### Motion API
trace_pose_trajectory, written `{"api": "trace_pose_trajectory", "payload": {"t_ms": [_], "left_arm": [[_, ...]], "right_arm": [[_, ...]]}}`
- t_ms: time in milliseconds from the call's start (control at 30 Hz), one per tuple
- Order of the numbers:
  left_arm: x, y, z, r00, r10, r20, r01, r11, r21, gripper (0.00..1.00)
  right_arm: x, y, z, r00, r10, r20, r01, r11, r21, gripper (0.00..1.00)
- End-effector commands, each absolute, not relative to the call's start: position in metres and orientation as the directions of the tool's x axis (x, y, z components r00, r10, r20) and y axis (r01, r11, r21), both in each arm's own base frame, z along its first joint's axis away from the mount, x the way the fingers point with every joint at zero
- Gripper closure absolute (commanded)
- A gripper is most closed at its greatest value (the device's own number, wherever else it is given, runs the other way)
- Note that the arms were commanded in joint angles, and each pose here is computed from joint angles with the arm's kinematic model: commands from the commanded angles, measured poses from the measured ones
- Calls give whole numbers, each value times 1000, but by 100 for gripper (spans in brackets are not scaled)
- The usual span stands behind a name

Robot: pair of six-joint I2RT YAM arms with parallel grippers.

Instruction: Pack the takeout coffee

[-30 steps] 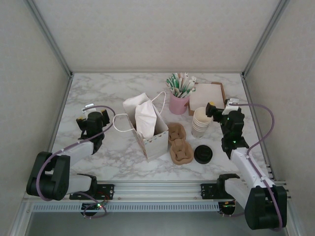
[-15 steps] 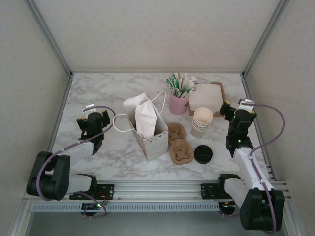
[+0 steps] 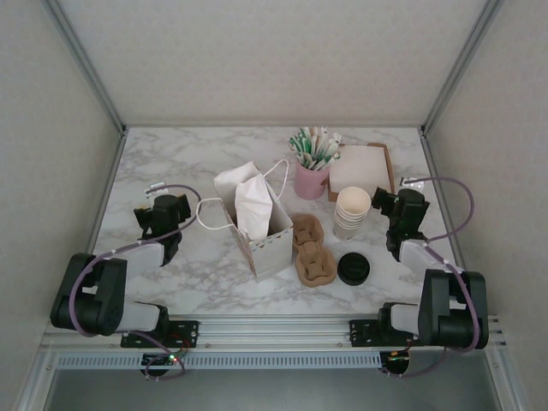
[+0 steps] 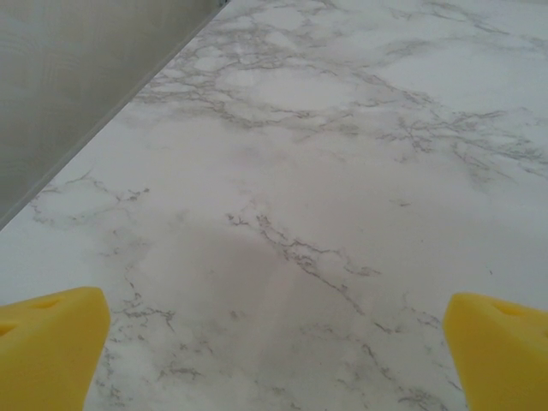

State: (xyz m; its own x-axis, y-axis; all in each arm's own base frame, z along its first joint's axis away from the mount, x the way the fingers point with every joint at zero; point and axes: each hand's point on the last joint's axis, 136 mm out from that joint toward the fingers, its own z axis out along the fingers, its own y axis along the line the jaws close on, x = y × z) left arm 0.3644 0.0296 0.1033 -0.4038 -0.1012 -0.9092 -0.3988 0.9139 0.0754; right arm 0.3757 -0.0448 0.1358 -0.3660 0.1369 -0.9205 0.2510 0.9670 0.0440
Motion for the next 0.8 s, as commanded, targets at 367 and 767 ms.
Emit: {"api": "trace_pose_trajectory", "payload": {"t_ms": [367, 767], "left_arm": [[390, 31, 108, -318, -82, -945, -356, 934, 39, 0], [389, 26, 96, -301, -109, -947, -286, 958, -19, 0]], "right_arm": [[372, -18, 114, -321, 158, -934, 107, 986, 129, 1], [385, -1, 88, -334, 105, -937, 56, 994, 91, 1]]}}
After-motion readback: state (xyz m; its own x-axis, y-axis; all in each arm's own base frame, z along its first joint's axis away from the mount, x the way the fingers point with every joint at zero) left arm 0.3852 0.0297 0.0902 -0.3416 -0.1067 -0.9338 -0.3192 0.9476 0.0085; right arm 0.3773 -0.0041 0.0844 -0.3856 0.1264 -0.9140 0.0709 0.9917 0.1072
